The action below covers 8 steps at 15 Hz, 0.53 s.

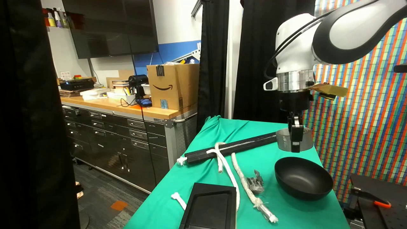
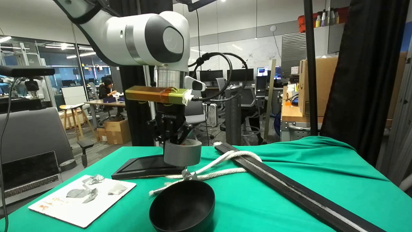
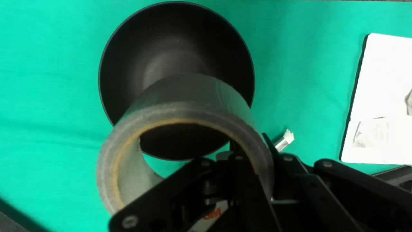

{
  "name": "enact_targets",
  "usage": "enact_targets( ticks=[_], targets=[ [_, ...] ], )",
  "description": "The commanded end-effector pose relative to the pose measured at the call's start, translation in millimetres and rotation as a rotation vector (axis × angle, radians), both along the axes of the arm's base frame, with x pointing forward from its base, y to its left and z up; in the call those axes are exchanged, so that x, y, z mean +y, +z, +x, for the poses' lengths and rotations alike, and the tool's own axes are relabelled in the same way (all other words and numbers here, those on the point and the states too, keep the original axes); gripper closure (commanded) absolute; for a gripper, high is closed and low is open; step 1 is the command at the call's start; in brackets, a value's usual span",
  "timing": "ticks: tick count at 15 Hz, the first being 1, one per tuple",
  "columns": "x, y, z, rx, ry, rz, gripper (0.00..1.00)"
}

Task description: Put the black masking tape in the bowl

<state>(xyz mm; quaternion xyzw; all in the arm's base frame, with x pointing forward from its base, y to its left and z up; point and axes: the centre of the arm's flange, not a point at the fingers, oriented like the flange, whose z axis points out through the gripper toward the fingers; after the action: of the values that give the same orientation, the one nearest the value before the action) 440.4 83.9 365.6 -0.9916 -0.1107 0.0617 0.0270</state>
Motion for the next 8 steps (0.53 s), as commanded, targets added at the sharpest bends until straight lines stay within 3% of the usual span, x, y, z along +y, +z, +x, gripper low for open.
enact_targets(
  ticks=[1, 8],
  targets=[
    [-3.7, -6.2, -12.8, -0.023, -0.036, 0.01, 0.9],
    [-7.7, -21.5, -22.8, -0.018, -0.06, 0.023, 0.9]
  ],
)
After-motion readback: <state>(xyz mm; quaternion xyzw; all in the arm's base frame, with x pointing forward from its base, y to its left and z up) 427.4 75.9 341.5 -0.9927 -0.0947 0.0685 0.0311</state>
